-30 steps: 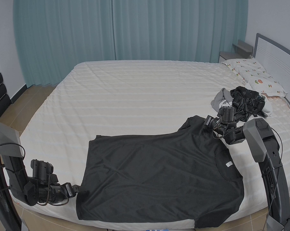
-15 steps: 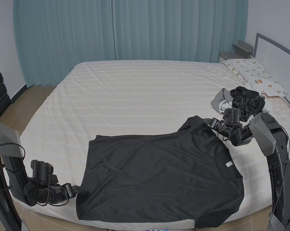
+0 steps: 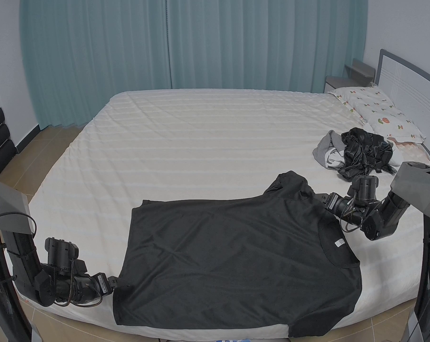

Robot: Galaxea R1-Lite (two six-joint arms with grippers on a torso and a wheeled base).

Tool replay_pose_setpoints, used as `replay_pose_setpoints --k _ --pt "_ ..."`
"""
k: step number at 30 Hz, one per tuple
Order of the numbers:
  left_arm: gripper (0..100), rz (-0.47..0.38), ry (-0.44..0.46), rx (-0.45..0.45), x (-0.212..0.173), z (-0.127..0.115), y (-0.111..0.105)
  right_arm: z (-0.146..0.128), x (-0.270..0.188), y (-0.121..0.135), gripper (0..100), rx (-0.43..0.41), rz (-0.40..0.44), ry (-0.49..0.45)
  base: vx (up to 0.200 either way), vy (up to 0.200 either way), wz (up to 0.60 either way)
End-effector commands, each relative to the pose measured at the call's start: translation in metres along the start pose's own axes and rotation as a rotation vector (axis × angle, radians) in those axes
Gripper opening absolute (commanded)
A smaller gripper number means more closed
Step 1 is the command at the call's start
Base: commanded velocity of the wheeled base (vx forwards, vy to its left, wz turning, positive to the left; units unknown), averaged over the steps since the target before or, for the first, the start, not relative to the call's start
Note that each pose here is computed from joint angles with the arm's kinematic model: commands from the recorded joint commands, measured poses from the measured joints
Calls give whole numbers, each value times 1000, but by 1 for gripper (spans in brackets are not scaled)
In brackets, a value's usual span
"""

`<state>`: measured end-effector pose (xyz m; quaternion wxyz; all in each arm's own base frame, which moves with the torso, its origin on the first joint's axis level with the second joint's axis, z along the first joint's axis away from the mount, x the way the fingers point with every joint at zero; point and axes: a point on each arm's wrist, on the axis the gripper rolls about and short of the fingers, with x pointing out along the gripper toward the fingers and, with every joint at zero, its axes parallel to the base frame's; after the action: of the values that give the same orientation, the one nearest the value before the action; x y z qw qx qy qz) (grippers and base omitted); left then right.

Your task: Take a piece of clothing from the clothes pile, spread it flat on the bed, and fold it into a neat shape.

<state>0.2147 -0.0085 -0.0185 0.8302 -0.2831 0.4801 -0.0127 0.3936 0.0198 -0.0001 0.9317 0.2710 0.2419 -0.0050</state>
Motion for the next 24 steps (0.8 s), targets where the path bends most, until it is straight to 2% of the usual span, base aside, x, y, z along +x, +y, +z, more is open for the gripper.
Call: replay_pose_setpoints --k 1,6,10,13,20,24 --pt "100 -77 46 9 -10 -7 -2 -45 -132 3 100 110 57 27 -200 0 0" --pt "100 -137 82 32 -18 -14 -3 -60 -150 -3 100 166 107 81 -200 0 0" --pt "100 -136 86 42 -17 -14 -2 -65 -157 -5 100 203 131 135 0 0 0" --pt "100 -137 84 47 -15 -13 -2 -72 -161 -9 100 211 118 186 0 0 0" --pt "100 -159 67 72 -10 -6 -8 -75 -163 -10 100 210 111 200 0 0 0" --pt "100 -166 107 146 1 -12 -13 -75 -164 -7 100 206 122 203 0 0 0"
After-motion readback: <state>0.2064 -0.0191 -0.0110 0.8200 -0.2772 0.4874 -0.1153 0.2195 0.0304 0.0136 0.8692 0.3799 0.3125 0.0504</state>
